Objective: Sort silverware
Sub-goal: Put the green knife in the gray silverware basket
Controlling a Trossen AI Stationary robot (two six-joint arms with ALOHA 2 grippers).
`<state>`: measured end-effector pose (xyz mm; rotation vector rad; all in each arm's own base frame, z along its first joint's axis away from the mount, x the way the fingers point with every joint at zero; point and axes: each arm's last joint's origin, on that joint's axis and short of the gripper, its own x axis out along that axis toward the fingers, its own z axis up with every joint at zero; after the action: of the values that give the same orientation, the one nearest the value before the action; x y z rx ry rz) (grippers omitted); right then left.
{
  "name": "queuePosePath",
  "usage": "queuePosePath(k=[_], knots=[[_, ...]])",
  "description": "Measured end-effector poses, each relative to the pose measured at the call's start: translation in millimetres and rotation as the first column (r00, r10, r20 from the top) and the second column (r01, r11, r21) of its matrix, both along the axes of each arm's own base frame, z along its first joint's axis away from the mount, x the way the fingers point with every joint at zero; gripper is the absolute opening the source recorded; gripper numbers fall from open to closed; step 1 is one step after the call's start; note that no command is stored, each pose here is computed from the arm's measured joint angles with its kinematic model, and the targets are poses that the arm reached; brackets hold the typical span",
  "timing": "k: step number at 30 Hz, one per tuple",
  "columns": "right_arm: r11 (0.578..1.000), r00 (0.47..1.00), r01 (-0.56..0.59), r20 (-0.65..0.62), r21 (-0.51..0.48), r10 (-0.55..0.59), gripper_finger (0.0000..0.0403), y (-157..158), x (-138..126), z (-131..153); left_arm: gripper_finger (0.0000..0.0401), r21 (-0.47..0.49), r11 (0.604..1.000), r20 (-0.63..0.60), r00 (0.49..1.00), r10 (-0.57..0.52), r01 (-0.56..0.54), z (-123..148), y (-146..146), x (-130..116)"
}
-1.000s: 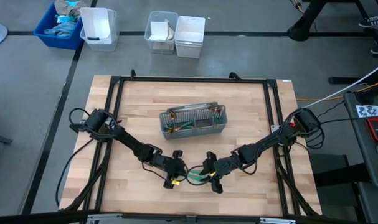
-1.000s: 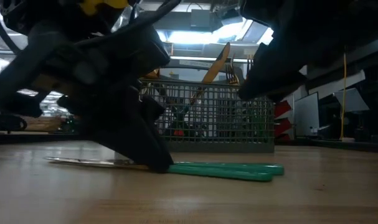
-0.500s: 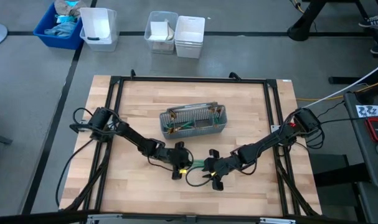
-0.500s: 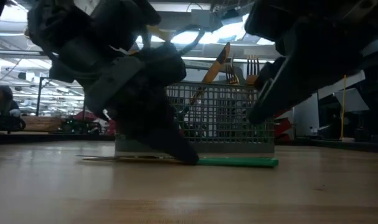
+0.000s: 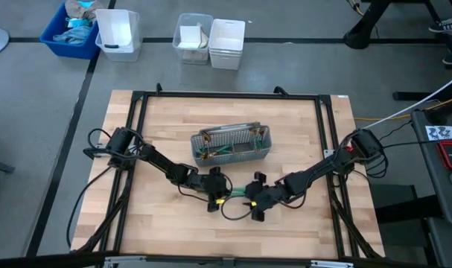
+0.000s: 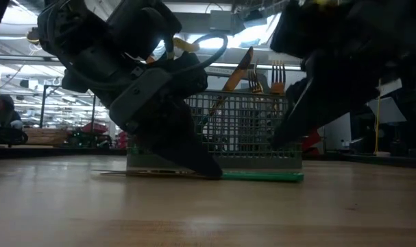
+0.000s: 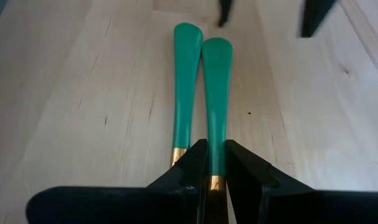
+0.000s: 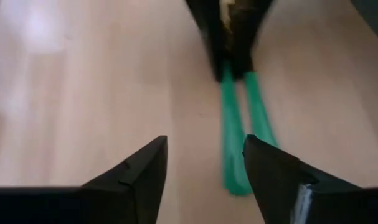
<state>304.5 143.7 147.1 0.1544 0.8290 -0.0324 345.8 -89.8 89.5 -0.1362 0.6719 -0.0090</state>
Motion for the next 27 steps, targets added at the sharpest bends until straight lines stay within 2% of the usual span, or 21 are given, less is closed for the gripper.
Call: queuePosePath(k=[4, 12, 16, 27], knots=[[1.0, 0.999, 0.005, -0.051, -0.008, -0.006, 0.0213, -6.3, -1.1, -3.1, 0.0045, -0.038, 0.999, 0.0, 1.0, 0.028, -0.028, 0.2, -0.1, 0.2], [0.998, 0.997, -0.044, -0.064, -0.037, 0.042, 0.0185, -7.3, -0.8, -4.7, 0.0045, -0.087, 0.994, -0.004, 0.998, 0.063, -0.063, 0.5, 0.3, 0.4], [0.997, 0.994, -0.054, -0.096, -0.057, 0.048, 0.0174, -6.8, 0.2, -15.5, 0.0045, -0.127, 0.987, -0.008, 0.996, 0.094, -0.094, 0.8, 0.4, 0.6], [0.977, 0.994, -0.058, -0.1, -0.205, 0.038, 0.0172, -7.9, 3.0, -30.5, 0.0045, -0.152, 0.982, -0.012, 0.994, 0.113, -0.114, 0.9, 0.4, 0.6]])
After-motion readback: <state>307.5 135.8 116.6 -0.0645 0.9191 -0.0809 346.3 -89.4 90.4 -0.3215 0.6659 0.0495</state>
